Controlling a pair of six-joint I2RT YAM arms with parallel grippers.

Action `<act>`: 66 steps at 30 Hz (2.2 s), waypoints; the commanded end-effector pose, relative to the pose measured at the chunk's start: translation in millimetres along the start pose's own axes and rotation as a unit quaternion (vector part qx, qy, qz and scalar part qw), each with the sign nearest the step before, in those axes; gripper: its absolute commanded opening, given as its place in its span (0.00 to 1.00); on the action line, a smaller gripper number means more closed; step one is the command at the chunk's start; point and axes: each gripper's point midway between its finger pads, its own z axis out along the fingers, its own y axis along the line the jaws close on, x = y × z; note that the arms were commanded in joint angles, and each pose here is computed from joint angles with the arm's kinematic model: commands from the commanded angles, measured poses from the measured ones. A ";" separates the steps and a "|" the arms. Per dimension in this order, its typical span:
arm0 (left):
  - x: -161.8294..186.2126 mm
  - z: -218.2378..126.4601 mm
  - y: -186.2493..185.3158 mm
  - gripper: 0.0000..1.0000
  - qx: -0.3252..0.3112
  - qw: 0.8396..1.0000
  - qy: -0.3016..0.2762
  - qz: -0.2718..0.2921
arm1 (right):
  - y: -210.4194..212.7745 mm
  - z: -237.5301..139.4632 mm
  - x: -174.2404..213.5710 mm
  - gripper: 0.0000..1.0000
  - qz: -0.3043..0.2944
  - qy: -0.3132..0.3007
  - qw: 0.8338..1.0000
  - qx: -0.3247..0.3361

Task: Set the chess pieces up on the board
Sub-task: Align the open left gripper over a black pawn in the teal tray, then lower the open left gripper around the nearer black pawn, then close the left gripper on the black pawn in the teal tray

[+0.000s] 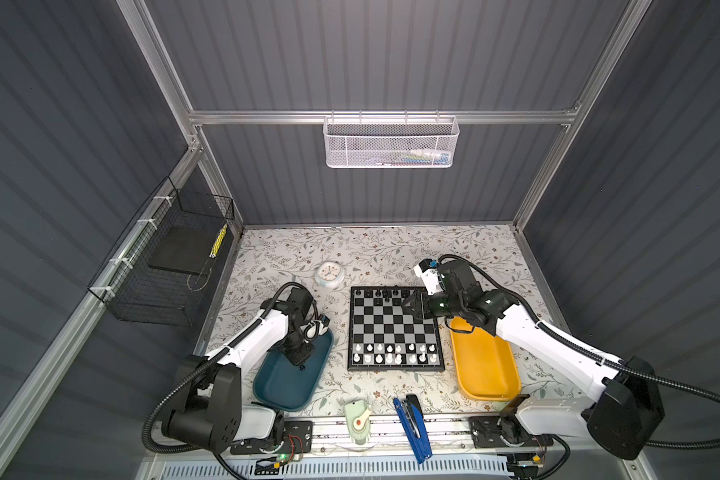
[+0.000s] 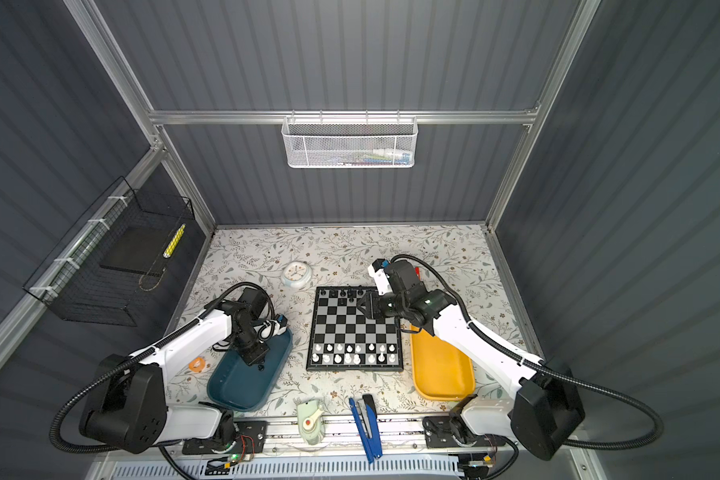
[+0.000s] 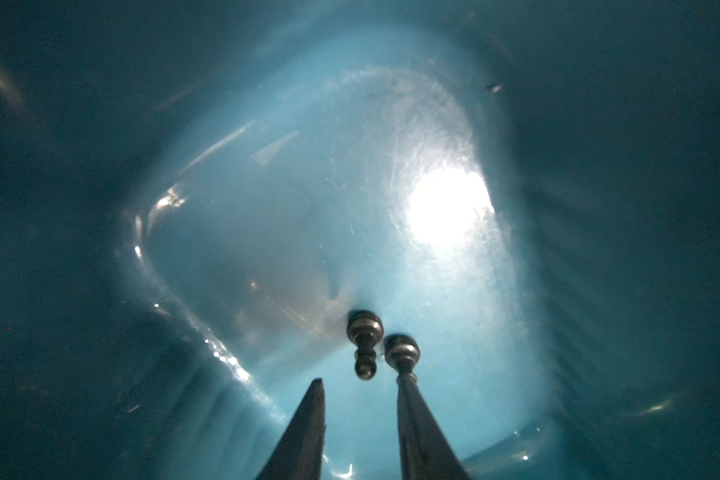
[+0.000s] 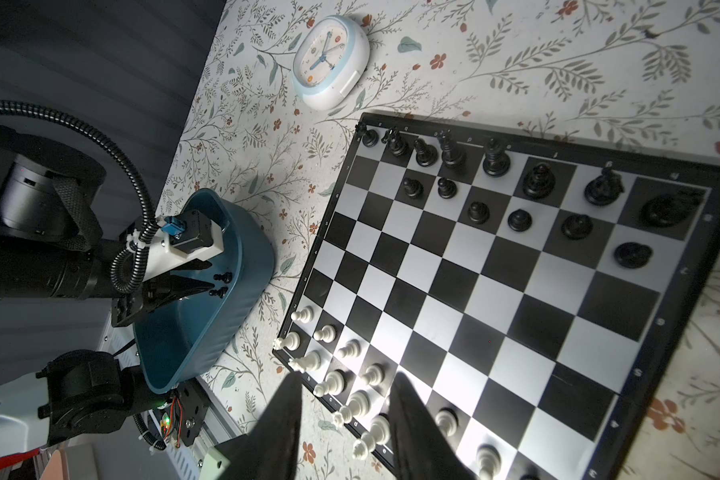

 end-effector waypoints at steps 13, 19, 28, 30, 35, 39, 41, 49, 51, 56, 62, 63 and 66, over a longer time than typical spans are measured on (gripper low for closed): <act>2.6 2.8 -3.8 0.31 0.010 1.000 0.000 0.006 | 1.2 -0.2 2.8 0.37 0.002 -0.001 1.000 -0.005; 2.5 4.8 -3.2 0.30 0.009 1.000 0.000 0.012 | 1.8 0.2 2.5 0.37 0.002 -0.001 1.000 -0.005; 4.8 11.3 -4.1 0.29 0.008 1.000 0.002 0.019 | 0.8 0.1 3.5 0.37 0.004 0.000 1.000 -0.003; 4.3 11.5 -3.8 0.29 0.008 1.000 0.001 0.019 | 0.6 -0.2 3.6 0.37 0.004 0.000 1.000 -0.002; 3.4 12.6 -4.2 0.29 0.010 1.000 0.000 0.019 | 1.2 1.0 3.7 0.37 0.005 0.001 1.000 -0.003; 3.9 13.5 -5.3 0.28 0.013 1.000 0.002 0.019 | 1.0 1.1 3.4 0.37 0.005 0.001 1.000 -0.002; 3.9 13.4 -5.1 0.28 0.012 1.000 0.001 0.019 | 1.5 0.7 3.3 0.37 0.004 0.001 1.000 -0.003; 3.9 15.7 -6.4 0.27 0.017 1.000 0.004 0.019 | 1.3 1.7 3.7 0.37 0.004 0.001 1.000 -0.003; 3.1 15.9 -6.2 0.27 0.018 1.000 0.003 0.019 | 1.5 1.1 3.4 0.37 0.004 0.000 1.000 -0.003; 3.5 16.6 -6.8 0.26 0.019 1.000 0.004 0.019 | 1.3 0.7 3.2 0.37 0.004 0.000 1.000 -0.003; 2.4 17.2 -7.1 0.23 0.021 1.000 0.002 0.018 | 1.3 0.7 3.6 0.37 0.005 0.000 1.000 -0.003; 2.5 17.4 -7.1 0.23 0.021 1.000 0.003 0.018 | 2.1 0.2 3.7 0.37 0.004 0.000 1.000 -0.004; 2.9 18.0 -7.7 0.21 0.023 1.000 0.004 0.018 | 1.8 0.3 3.6 0.37 0.003 0.000 1.000 -0.004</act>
